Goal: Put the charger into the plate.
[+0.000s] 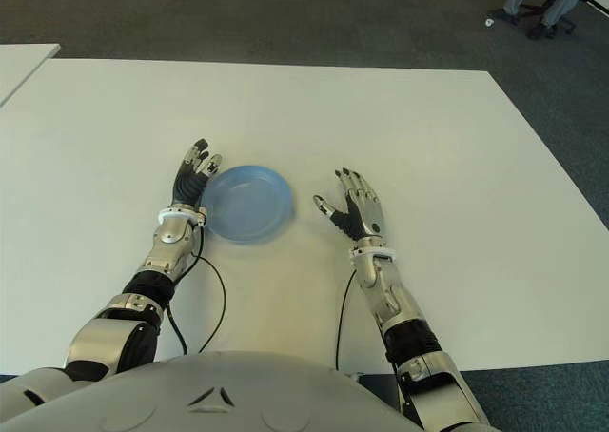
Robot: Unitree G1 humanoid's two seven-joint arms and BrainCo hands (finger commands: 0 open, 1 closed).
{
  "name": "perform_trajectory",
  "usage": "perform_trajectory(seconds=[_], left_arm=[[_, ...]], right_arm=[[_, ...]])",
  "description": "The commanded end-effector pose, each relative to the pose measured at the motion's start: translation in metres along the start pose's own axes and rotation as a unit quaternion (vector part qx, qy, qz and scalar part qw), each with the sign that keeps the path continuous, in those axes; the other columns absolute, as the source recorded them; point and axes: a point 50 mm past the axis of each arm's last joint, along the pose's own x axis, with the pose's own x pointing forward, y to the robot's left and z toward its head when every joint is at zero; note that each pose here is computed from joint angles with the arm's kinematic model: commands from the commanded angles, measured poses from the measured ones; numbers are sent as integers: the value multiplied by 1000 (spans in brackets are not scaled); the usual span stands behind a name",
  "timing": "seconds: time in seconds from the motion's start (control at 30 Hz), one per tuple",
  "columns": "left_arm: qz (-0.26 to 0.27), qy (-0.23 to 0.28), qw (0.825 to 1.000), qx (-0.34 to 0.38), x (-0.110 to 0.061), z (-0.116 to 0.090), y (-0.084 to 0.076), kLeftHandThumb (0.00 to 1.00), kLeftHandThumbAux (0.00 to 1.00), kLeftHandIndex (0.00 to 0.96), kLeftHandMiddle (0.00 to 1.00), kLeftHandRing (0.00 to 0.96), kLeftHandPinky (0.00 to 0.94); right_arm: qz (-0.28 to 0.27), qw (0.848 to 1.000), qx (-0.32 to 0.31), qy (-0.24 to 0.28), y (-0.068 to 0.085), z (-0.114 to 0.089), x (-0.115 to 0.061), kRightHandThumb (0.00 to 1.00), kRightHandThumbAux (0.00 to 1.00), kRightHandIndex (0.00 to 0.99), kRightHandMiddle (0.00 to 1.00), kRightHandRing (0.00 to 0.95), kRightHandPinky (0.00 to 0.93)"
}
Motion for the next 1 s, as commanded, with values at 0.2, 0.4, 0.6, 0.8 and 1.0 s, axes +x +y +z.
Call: perform_trajectory(seconds=[0.2,0.4,0.6,0.8,1.0], left_arm=[[-12,42,999,9,-10,-19,2,0,483,0,86,42,0],[-13,41,999,11,-10,-20,3,0,483,0,89,45,0],[-14,42,999,10,-10,-20,2,0,486,0,90,44,0],[-15,40,999,11,-10,-20,3,0,485,0,89,43,0],[-16,39,999,15,-11,-21,3,0,481,0,93,49,0]], right_arm=[[21,999,-24,32,15,-9,-5,326,129,0,0,0,0],[16,999,-25,28,15,-8,-2,336,131,0,0,0,0],[14,999,-27,31,15,-8,1,325,134,0,0,0,0],[15,999,-30,35,15,-9,4,314,135,0,0,0,0],[16,998,-36,40,16,-12,6,305,138,0,0,0,0]])
